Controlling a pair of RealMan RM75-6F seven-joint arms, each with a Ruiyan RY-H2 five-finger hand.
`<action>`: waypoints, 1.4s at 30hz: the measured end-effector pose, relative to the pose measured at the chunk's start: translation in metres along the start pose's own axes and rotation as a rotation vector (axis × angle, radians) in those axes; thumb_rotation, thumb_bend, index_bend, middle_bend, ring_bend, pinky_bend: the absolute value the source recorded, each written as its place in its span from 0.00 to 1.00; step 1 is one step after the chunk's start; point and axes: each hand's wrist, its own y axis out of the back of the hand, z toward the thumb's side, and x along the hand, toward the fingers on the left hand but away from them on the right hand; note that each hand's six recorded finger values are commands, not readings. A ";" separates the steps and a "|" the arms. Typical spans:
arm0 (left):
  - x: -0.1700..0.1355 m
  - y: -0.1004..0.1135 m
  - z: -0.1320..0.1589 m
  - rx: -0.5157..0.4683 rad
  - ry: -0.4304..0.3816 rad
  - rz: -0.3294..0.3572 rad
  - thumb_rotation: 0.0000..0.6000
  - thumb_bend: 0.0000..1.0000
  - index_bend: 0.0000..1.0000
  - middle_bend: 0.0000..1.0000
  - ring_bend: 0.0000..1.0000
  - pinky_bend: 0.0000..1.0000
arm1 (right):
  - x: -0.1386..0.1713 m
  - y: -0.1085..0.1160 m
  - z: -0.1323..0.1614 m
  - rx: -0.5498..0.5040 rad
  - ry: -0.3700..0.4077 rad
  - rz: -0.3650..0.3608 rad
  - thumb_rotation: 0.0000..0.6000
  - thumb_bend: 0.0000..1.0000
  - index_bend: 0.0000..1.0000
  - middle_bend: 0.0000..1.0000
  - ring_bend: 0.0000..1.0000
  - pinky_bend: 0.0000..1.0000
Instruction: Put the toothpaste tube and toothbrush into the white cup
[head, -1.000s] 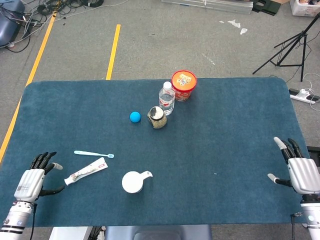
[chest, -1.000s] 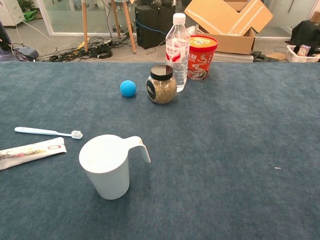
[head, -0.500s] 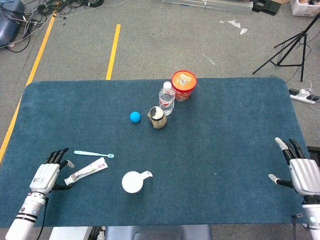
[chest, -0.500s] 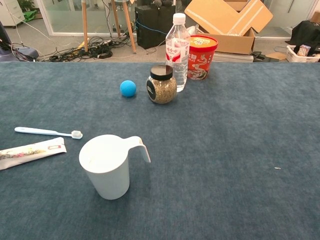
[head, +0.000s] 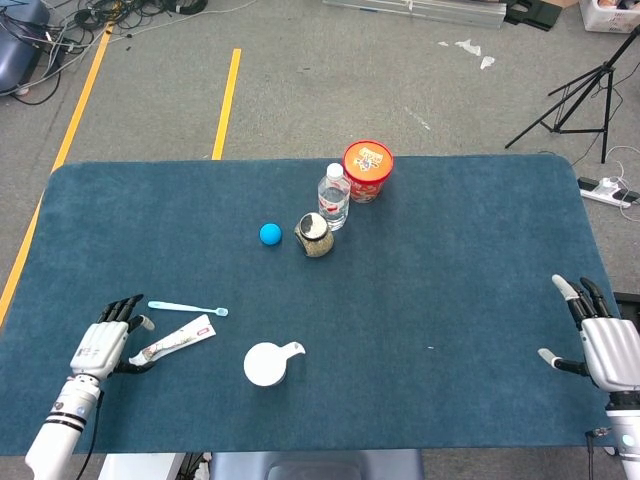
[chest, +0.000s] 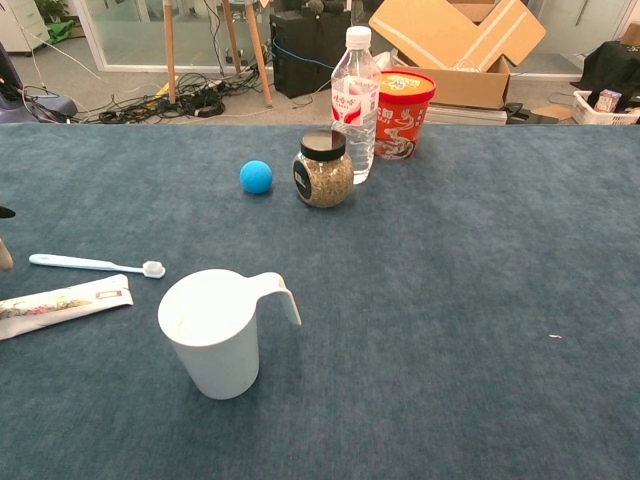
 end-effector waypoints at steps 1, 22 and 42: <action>0.001 -0.001 -0.001 0.005 0.003 0.000 1.00 0.02 0.36 0.06 0.00 0.01 | 0.000 0.000 0.000 0.001 0.000 0.001 1.00 0.00 0.04 0.18 0.07 0.62; 0.017 -0.014 -0.018 0.016 0.097 -0.050 1.00 0.02 0.40 0.06 0.00 0.01 | -0.002 -0.002 0.000 0.004 -0.003 0.007 1.00 0.00 0.04 0.18 0.07 0.62; 0.024 -0.019 -0.015 0.022 0.102 -0.074 1.00 0.02 0.46 0.06 0.00 0.01 | -0.001 -0.001 -0.001 0.001 -0.005 0.006 1.00 0.00 0.04 0.18 0.07 0.62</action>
